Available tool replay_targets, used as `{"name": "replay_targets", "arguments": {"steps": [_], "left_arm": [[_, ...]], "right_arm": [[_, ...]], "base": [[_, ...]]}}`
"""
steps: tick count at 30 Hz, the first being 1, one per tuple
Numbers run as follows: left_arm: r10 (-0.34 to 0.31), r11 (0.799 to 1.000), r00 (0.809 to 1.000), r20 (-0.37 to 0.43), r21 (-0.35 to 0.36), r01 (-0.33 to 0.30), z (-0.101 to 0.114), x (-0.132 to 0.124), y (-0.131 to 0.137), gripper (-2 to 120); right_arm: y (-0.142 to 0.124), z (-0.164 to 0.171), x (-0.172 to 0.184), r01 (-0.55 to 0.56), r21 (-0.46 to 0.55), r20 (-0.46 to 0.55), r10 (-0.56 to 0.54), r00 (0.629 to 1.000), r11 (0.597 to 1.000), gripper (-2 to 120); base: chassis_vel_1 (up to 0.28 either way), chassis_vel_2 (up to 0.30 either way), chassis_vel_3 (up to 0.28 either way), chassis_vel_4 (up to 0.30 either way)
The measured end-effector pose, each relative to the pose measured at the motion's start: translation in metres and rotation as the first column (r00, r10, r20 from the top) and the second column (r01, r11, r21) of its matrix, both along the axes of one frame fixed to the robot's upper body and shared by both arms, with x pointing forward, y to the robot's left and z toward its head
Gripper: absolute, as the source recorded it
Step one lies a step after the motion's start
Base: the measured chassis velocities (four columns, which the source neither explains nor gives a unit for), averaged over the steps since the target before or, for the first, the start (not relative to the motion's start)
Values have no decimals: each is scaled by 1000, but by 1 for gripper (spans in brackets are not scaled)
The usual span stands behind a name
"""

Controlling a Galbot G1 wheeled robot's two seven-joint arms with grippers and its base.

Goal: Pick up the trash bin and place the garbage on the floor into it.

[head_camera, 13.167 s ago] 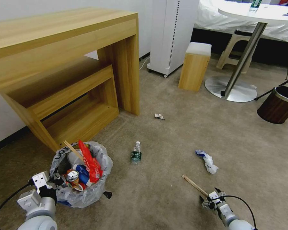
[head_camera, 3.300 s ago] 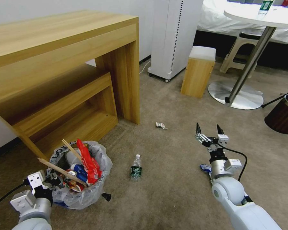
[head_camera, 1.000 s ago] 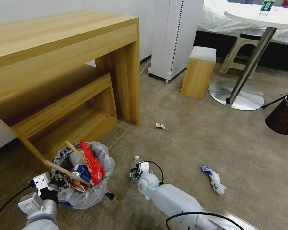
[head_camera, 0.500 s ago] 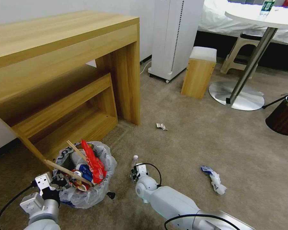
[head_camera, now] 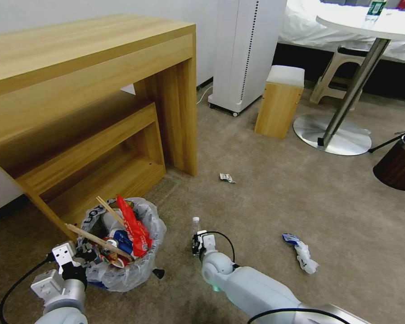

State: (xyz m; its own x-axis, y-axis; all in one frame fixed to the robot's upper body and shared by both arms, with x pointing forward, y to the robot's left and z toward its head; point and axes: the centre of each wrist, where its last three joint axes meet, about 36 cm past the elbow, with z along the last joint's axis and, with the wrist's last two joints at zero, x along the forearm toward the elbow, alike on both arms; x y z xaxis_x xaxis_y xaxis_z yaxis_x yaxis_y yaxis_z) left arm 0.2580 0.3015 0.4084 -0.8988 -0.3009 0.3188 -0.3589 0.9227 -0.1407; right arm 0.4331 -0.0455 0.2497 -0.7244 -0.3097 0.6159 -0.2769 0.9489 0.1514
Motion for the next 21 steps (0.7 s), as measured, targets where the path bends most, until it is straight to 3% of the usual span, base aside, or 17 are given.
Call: {"name": "replay_targets", "arguments": {"steps": [6, 9, 10, 12, 13, 16, 17, 19, 20, 21], "left_arm": [[4, 1000, 1000, -4, 4, -4, -1, 0, 3, 1], [7, 1000, 1000, -11, 5, -7, -5, 2, 5, 1], [7, 1000, 1000, -11, 5, -7, -5, 2, 5, 1], [6, 1000, 1000, -15, 4, -6, -6, 2, 5, 1], [6, 1000, 1000, -15, 4, -6, -6, 2, 5, 1], [3, 1000, 1000, -11, 6, -3, -4, 2, 4, 1], [3, 1000, 1000, -11, 6, -3, -4, 2, 4, 1], [0, 1000, 1000, -5, 6, 0, 0, 2, 2, 1], [0, 1000, 1000, -5, 6, 0, 0, 2, 2, 1], [0, 1000, 1000, -2, 6, 0, 1, 2, 1, 1]], "right_arm": [[-30, 22, -1, -22, 135, 175, -2, 985, 991, 4], [-79, 67, 8, -142, 267, 437, 11, 899, 953, 4], [-79, 67, 8, -142, 267, 437, 11, 899, 953, 4], [-86, 121, 11, -313, 330, 612, 51, 789, 891, 4], [-86, 121, 11, -313, 330, 612, 51, 789, 891, 4], [-74, 171, 6, -489, 343, 718, 112, 687, 802, 4], [-74, 171, 6, -489, 343, 718, 112, 687, 802, 4], [-58, 198, -2, -583, 346, 738, 171, 653, 735, 4], [-58, 198, -2, -583, 346, 738, 171, 653, 735, 4], [-50, 203, -6, -616, 340, 733, 210, 647, 711, 4]], "base": [[0, 0, 0, 0], [0, 0, 0, 0], [0, 0, 0, 0], [0, 0, 0, 0], [0, 0, 0, 0], [0, 0, 0, 0], [0, 0, 0, 0], [0, 0, 0, 0], [0, 0, 0, 0], [0, 0, 0, 0]]}}
